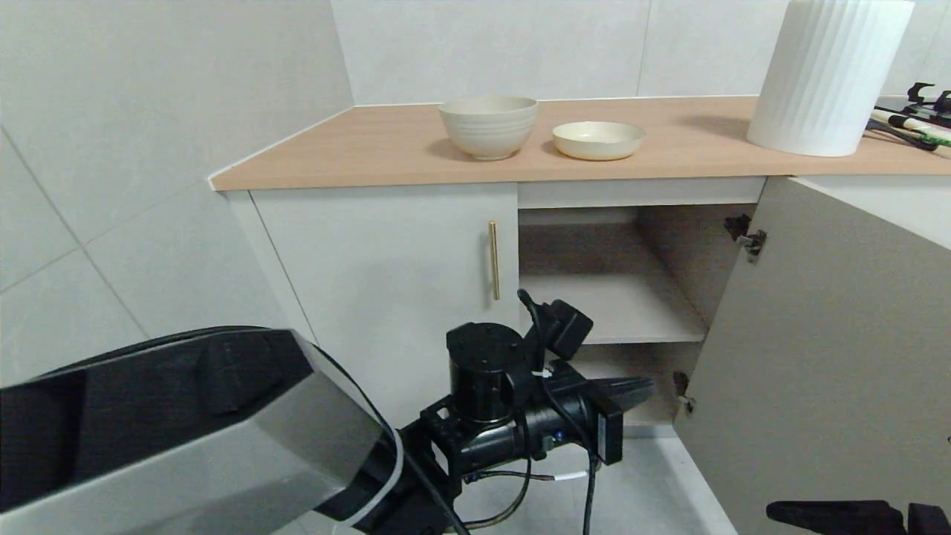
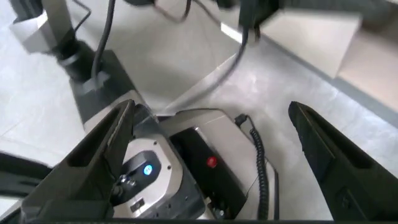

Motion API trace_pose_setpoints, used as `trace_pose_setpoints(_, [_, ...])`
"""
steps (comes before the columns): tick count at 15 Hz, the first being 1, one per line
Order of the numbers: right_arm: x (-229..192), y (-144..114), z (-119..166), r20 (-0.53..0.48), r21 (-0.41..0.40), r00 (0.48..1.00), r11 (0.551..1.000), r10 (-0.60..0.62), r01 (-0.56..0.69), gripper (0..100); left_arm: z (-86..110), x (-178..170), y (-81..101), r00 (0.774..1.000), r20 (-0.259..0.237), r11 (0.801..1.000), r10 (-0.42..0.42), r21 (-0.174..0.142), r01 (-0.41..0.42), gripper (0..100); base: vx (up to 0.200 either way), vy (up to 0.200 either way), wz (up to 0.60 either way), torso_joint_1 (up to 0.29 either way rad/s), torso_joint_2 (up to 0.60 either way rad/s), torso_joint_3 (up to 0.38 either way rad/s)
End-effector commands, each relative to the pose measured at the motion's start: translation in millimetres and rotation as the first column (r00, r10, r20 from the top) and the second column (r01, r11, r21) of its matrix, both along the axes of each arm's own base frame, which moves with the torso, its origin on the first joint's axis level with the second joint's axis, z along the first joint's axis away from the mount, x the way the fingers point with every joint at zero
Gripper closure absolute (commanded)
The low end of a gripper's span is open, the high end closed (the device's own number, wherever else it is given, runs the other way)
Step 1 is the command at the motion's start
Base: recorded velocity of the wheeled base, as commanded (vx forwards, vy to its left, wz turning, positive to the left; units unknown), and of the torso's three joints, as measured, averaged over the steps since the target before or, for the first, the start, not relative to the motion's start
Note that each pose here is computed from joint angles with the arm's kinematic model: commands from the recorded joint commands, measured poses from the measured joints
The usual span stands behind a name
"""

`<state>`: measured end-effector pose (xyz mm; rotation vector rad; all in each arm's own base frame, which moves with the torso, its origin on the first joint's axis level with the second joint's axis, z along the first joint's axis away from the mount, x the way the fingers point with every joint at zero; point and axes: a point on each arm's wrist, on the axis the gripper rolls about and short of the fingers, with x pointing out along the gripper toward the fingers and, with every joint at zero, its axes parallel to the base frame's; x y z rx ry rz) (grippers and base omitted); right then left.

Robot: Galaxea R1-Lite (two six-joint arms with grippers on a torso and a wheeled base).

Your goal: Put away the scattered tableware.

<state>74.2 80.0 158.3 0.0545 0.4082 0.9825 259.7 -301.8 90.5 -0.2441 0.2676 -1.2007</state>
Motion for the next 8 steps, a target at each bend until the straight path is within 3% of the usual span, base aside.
trace_pose_setpoints(1, [7.3, 1.4, 0.6, -0.005, -0.015, 0.998, 0.998, -0.056, 0.056, 0, 34.4, 0.0, 32.6, 0.997, -0.004, 0.997, 0.083, 0.011, -0.083, 100, 0.000, 0.000, 0.00, 0.000, 0.00, 0.000])
trace_pose_setpoints(4, [14.4, -0.4, 3.0, -0.004, -0.017, 0.993, 0.993, -0.115, 0.115, 0, 55.3, -13.6, 71.6, 0.985, -0.052, 0.984, 0.163, 0.074, -0.159, 100, 0.000, 0.000, 0.00, 0.000, 0.00, 0.000])
trace_pose_setpoints(5, [15.4, -0.5, 4.1, -0.002, -0.014, 0.993, 0.993, -0.121, 0.121, 0, 56.9, -14.1, 78.3, 0.982, -0.057, 0.981, 0.179, 0.081, -0.174, 100, 0.000, 0.000, 0.00, 0.000, 0.00, 0.000])
trace_pose_setpoints(7, [22.9, -1.7, 8.1, 0.005, -0.017, 0.983, 0.982, -0.185, 0.186, 0, 71.2, -20.3, 121.5, 0.961, -0.054, 0.959, 0.272, 0.094, -0.266, 100, 0.000, 0.000, 0.00, 0.000, 0.00, 0.000])
trace_pose_setpoints(8, [24.0, -1.3, 7.8, 0.004, -0.022, 0.981, 0.981, -0.194, 0.194, 0, 73.5, -22.5, 129.7, 0.957, -0.046, 0.954, 0.288, 0.101, -0.282, 100, 0.000, 0.000, 0.00, 0.000, 0.00, 0.000])
